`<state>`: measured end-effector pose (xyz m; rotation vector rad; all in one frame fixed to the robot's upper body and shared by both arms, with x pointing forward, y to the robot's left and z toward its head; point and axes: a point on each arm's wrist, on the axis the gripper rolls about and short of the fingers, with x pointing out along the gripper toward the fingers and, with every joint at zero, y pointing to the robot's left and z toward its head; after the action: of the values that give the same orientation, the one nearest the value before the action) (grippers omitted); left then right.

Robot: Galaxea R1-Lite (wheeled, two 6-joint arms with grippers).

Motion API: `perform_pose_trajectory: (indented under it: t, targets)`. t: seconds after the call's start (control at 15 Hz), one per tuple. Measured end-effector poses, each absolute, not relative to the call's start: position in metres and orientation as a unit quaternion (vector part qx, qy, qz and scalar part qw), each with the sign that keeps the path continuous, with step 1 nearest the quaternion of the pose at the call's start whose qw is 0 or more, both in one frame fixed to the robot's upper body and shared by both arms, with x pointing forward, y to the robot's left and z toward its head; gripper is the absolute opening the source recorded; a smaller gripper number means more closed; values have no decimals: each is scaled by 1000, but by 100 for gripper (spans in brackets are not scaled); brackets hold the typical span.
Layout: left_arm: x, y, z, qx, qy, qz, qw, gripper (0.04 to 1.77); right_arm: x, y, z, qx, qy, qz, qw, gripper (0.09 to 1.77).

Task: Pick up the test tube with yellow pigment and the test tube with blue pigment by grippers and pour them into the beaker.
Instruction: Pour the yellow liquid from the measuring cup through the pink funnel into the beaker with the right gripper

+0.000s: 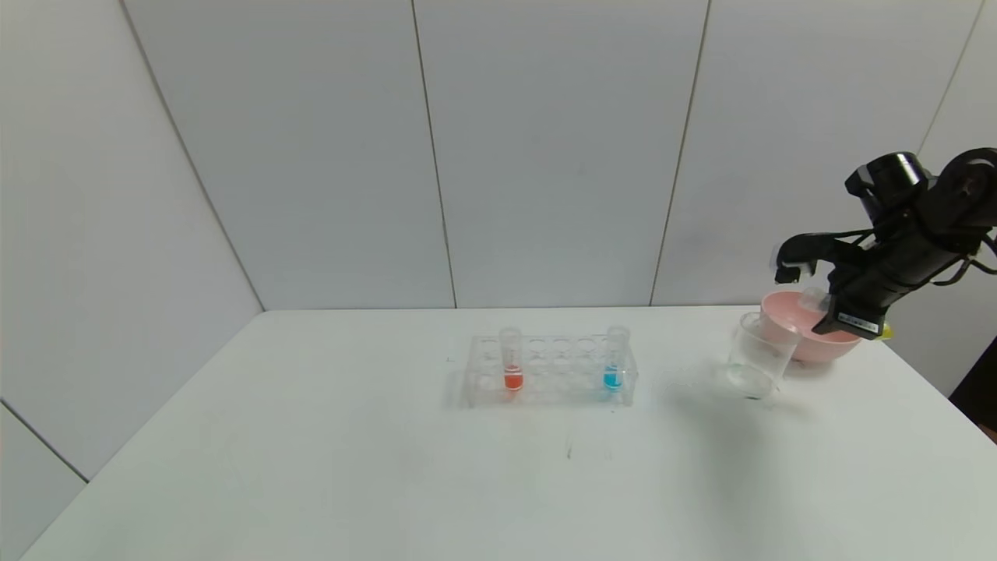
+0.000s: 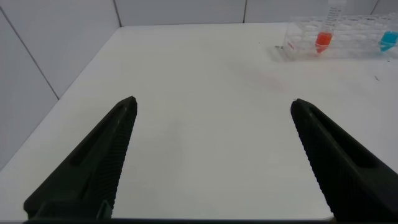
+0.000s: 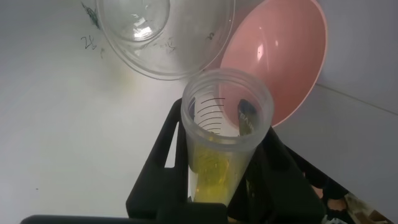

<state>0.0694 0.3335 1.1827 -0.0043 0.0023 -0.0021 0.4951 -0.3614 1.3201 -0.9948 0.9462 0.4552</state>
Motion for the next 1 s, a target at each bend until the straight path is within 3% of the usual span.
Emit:
perform_pose_trajectory:
  t: [1.0]
  targets:
    - [69, 334, 1183, -2, 1, -1, 1000, 176, 508, -342, 1303, -514, 476, 141, 699, 58]
